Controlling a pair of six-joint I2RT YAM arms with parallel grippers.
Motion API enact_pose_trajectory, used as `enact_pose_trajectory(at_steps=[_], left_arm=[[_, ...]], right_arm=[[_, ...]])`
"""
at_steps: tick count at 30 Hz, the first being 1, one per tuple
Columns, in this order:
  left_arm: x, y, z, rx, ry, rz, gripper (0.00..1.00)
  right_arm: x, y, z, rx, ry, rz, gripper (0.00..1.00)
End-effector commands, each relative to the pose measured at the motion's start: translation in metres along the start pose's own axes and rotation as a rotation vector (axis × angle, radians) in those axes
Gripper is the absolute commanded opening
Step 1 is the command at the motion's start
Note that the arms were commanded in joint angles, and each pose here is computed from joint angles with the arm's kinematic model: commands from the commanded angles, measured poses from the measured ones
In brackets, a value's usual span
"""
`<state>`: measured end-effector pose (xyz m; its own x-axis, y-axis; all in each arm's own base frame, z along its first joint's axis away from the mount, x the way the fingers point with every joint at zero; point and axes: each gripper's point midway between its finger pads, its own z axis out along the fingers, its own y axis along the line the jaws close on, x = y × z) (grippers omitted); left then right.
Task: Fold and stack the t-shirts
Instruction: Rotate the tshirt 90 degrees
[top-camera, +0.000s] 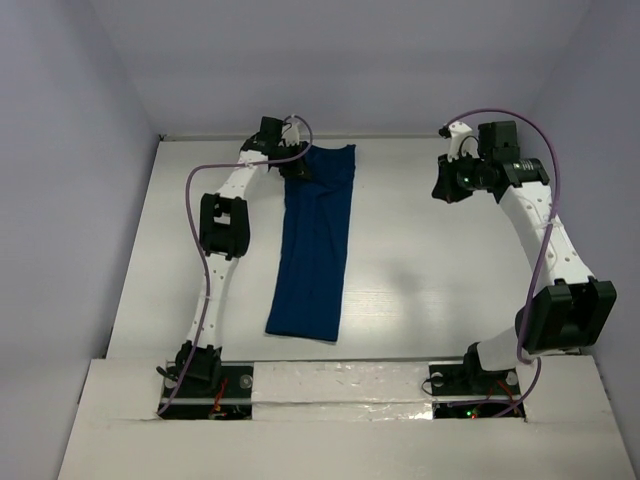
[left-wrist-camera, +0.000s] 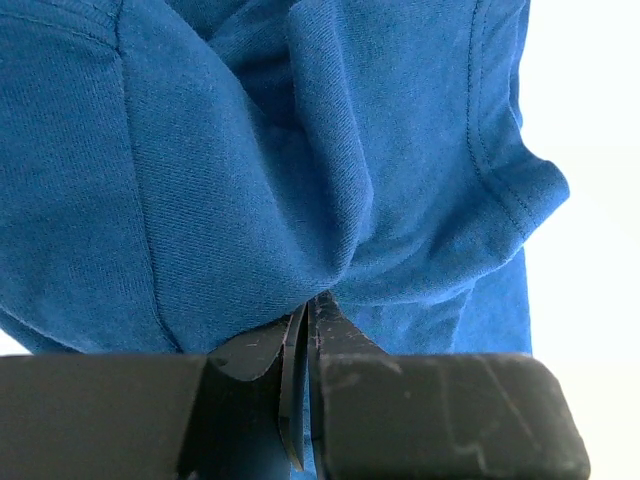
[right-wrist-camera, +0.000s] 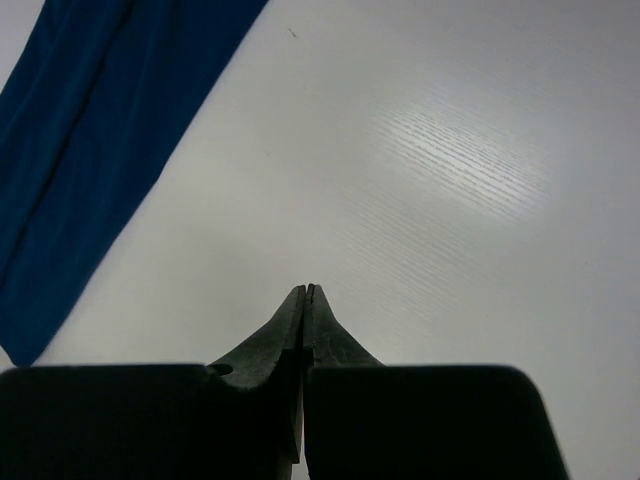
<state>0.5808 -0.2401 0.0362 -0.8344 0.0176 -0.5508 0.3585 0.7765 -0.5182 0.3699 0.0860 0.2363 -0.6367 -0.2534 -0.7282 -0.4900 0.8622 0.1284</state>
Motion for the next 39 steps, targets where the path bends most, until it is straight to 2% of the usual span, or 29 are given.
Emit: enact_pose_trajectory(at_steps=[1, 7, 11, 12, 13, 14, 15, 18, 20, 23, 24, 25, 26, 27, 28, 29, 30, 31, 32, 33, 35, 39], left_arm=[[-0.039, -0.008, -0.027, -0.063, -0.101, 0.051, 0.0], [-0.051, -0.007, -0.031, -0.089, -0.134, 0.076, 0.0], [-0.063, -0.032, -0.048, 0.018, -0.155, 0.109, 0.0], [-0.071, -0.047, -0.061, 0.053, -0.173, 0.125, 0.0], [-0.078, -0.059, -0.069, 0.09, -0.196, 0.146, 0.0], [-0.079, -0.078, -0.078, 0.172, -0.197, 0.173, 0.15], [-0.085, -0.095, -0.095, 0.207, -0.219, 0.201, 0.22], [-0.1, -0.123, -0.136, 0.261, -0.293, 0.276, 0.28], [-0.109, -0.133, -0.159, 0.269, -0.344, 0.326, 0.3], [-0.107, -0.146, -0.203, 0.258, -0.388, 0.413, 0.31], [-0.11, -0.167, -0.237, 0.253, -0.436, 0.467, 0.31], [-0.095, -0.16, -0.234, 0.233, -0.426, 0.486, 0.32], [-0.095, -0.155, -0.249, 0.181, -0.465, 0.534, 0.32], [-0.094, -0.178, -0.29, 0.16, -0.543, 0.6, 0.33], [-0.066, -0.162, -0.277, 0.137, -0.504, 0.581, 0.33], [-0.065, -0.167, -0.291, 0.114, -0.566, 0.636, 0.38], [-0.053, -0.167, -0.297, 0.102, -0.575, 0.668, 0.39], [-0.028, -0.168, -0.308, 0.085, -0.582, 0.684, 0.4], [-0.021, -0.165, -0.315, 0.047, -0.593, 0.696, 0.4], [-0.012, -0.172, -0.334, 0.018, -0.624, 0.74, 0.4], [0.014, -0.151, -0.335, -0.059, -0.577, 0.72, 0.39], [0.051, -0.144, -0.362, -0.157, -0.605, 0.759, 0.39]], right_arm=[[-0.015, 0.007, -0.008, -0.022, -0.042, -0.043, 0.0], [-0.006, 0.022, 0.001, -0.057, -0.019, -0.103, 0.0], [0.008, 0.051, 0.012, -0.111, 0.035, -0.24, 0.16], [0.009, 0.056, 0.014, -0.118, 0.035, -0.27, 0.3], [0.014, 0.062, 0.016, -0.124, 0.039, -0.303, 0.4], [0.015, 0.063, 0.017, -0.113, 0.04, -0.349, 0.58], [0.013, 0.077, 0.019, -0.131, 0.022, -0.398, 0.66], [0.004, 0.096, 0.016, -0.135, -0.047, -0.489, 0.82], [0.0, 0.098, 0.015, -0.098, -0.064, -0.525, 0.84], [-0.012, 0.105, 0.01, -0.086, -0.116, -0.542, 0.77], [-0.021, 0.106, 0.005, -0.079, -0.151, -0.54, 0.78], [-0.024, 0.107, 0.003, -0.079, -0.163, -0.53, 0.87], [-0.026, 0.112, 0.002, -0.098, -0.176, -0.518, 0.99], [-0.031, 0.114, 0.001, -0.103, -0.193, -0.508, 1.0], [-0.031, 0.117, 0.006, -0.11, -0.188, -0.49, 1.0], [-0.029, 0.126, 0.009, -0.142, -0.187, -0.491, 1.0], [-0.035, 0.128, 0.012, -0.15, -0.225, -0.499, 1.0], [-0.022, 0.135, 0.022, -0.177, -0.221, -0.504, 1.0], [-0.021, 0.151, 0.022, -0.197, -0.241, -0.528, 1.0], [-0.014, 0.157, 0.028, -0.206, -0.213, -0.533, 1.0], [0.005, 0.169, 0.049, -0.221, -0.112, -0.56, 1.0], [0.056, 0.211, 0.078, -0.283, 0.04, -0.695, 0.98]])
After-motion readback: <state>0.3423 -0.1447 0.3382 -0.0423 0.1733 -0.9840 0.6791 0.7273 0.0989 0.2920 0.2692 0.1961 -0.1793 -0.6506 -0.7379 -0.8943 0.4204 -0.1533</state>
